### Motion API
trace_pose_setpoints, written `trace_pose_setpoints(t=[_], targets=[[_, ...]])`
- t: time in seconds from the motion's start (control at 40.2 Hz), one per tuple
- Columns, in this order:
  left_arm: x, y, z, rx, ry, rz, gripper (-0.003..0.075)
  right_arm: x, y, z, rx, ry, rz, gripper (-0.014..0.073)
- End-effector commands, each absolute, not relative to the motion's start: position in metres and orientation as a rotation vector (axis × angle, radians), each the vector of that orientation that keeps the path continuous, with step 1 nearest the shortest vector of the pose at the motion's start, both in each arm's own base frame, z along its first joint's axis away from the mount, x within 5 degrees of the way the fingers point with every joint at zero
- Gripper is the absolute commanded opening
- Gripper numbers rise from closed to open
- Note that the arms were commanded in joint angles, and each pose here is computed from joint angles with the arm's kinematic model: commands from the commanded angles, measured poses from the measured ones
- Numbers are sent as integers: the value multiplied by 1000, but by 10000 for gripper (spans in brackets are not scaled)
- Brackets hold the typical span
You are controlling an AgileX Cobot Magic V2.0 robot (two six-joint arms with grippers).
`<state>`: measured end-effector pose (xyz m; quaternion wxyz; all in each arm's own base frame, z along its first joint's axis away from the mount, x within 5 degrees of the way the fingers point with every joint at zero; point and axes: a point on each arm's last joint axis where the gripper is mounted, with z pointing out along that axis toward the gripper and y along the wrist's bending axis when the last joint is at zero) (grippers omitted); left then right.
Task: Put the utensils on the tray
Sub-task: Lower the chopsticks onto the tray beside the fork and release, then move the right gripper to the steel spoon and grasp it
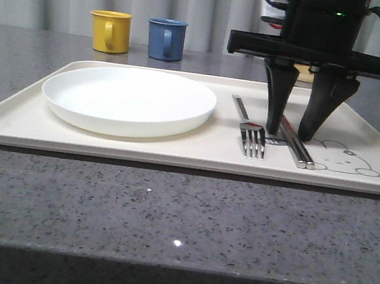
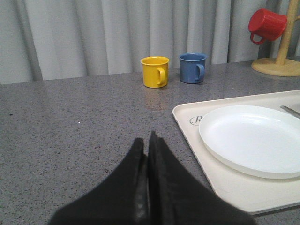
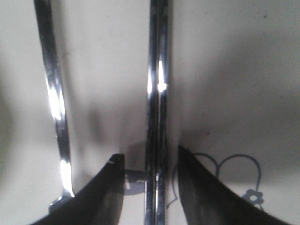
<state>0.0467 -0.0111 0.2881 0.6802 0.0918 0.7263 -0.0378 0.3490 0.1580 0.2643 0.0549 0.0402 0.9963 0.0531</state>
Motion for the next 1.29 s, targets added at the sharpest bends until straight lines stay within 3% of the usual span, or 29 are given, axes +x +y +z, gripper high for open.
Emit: trace_pose_setpoints(t=[0.0,0.348,0.647,0.945,1.268], targets=[[46,-11,304,180,1530,-103,-18,345,150,295,88,2987,107,399],[46,-11,304,180,1530,-103,-18,340,113,348,-21,2845,94,402],[46,-11,304,180,1530,-103,-18,317,7,375,154,2762,-97,402],[46,-11,304,180,1530,-103,-18,309,-60,343,355,2799,-166,402],[46,-11,304,180,1530,-103,-18,333,-74,305,354,2836,-170,401]])
